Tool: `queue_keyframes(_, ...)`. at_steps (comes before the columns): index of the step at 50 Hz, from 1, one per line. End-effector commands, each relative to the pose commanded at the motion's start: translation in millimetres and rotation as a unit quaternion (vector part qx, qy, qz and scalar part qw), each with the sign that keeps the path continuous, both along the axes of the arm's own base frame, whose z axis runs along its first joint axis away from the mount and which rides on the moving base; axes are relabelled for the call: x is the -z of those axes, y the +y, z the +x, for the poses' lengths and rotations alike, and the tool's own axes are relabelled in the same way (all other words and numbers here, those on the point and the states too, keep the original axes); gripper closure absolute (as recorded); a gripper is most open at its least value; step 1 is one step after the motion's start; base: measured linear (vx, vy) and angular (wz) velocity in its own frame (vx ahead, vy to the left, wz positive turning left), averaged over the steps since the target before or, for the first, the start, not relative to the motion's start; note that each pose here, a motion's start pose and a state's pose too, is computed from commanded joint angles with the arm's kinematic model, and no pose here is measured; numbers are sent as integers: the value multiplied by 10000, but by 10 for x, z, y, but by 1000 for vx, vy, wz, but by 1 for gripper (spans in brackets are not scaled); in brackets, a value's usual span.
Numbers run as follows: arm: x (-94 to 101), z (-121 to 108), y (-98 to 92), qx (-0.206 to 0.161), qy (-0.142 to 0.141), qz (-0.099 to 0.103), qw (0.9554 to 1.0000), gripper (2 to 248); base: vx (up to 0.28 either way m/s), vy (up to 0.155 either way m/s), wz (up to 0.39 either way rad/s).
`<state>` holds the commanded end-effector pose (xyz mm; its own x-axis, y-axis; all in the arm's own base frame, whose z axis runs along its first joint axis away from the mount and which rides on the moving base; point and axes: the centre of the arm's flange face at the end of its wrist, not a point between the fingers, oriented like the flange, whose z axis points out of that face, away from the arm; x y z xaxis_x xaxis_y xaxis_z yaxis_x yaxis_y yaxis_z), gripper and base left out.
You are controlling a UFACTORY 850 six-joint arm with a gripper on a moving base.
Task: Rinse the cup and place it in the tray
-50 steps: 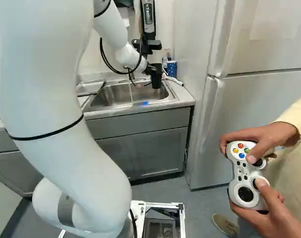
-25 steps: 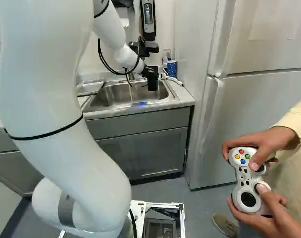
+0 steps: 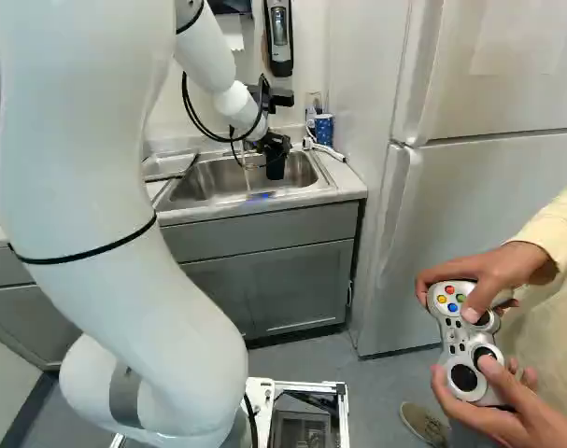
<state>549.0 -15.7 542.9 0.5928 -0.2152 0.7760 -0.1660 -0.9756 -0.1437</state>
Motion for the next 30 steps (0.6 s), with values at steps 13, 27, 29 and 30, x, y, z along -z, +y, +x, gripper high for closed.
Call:
queue_keyframes(13, 39, -27, 252, -468, 282, 159, 9984, 129, 0, 0, 0)
queue_keyframes(27, 76, -108, 446, -747, 599, 480, 9943, 129, 0, 0, 0)
queue_keyframes(29, 80, -120, 471, -741, 642, 560, 9936, 129, 0, 0, 0)
queue_keyframes(30, 82, -126, 484, -737, 663, 601, 9933, 129, 0, 0, 0)
